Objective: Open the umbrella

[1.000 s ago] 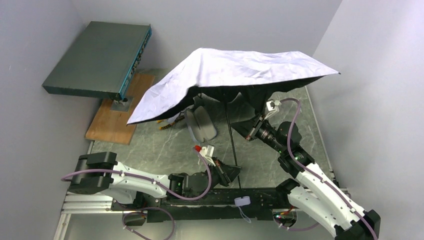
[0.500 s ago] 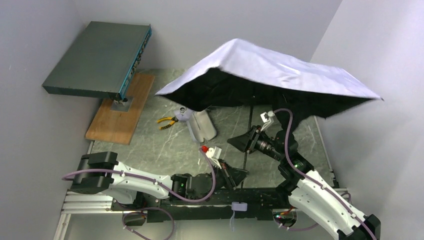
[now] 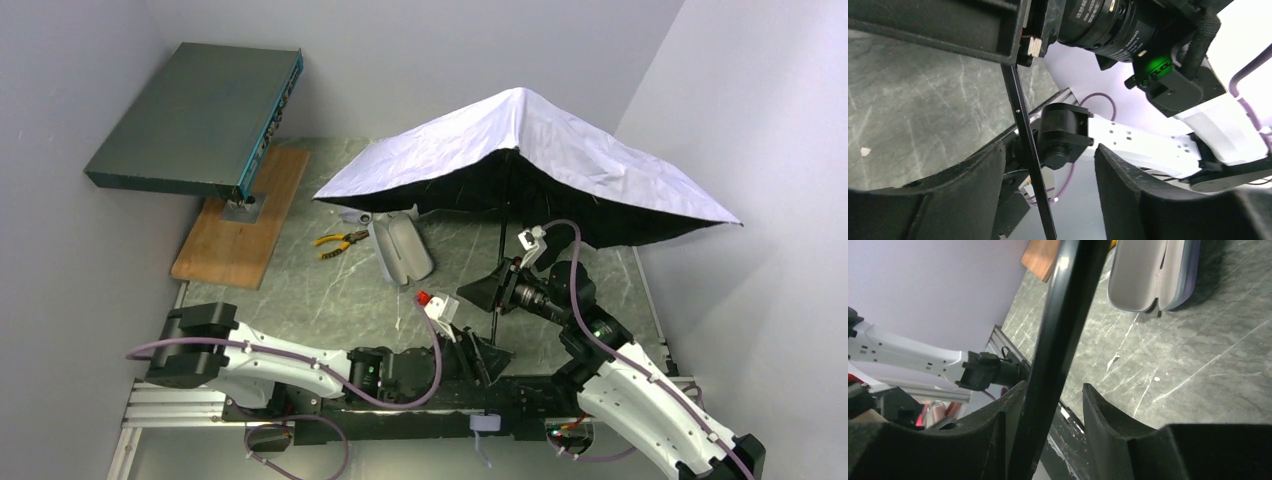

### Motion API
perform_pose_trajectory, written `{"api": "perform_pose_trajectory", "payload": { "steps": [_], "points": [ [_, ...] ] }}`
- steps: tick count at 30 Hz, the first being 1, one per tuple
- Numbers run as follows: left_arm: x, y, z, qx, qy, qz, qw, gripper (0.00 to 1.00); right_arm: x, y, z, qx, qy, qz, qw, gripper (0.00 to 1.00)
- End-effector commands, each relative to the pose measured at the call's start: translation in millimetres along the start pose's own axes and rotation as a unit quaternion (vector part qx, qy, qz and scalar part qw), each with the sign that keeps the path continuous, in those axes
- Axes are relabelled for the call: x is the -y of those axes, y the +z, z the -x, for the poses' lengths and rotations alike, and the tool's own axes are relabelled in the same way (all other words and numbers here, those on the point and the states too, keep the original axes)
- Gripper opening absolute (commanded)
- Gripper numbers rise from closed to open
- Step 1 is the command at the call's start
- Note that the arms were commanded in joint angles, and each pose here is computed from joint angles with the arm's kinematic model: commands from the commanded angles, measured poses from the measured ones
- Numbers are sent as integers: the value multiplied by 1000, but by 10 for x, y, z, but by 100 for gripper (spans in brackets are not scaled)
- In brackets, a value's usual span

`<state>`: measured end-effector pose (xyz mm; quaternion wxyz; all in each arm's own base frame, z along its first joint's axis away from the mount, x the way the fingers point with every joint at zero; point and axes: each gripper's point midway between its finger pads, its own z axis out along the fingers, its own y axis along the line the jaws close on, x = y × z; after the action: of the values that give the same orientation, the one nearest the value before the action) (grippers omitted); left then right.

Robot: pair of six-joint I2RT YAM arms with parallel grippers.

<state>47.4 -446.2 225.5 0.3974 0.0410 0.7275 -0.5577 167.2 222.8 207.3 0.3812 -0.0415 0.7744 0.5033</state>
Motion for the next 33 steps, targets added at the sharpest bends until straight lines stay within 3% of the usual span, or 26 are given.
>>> {"api": "perform_pose_trajectory", "payload": {
  "steps": [1, 10, 15, 24, 33],
  "points": [
    [309, -190, 329, 14, 21, -11, 1000, 74, -357, -161, 148, 3, -67, 47, 997, 0],
    [348, -645, 1228, 74, 127, 37, 988, 87, -579, -242, -7, -31, -93, 115, 988, 0],
    [322, -607, 1624, 115, 114, 10, 987, 86, -747, -290, 26, -32, -109, 141, 983, 0],
    [158, -89, 1753, 107, 77, -27, 991, 82, -857, -335, 12, -31, -120, 162, 979, 0],
    [167, 295, 1657, 78, 29, -83, 993, 71, -860, -364, -88, -43, -137, 180, 973, 0]
  ]
}}
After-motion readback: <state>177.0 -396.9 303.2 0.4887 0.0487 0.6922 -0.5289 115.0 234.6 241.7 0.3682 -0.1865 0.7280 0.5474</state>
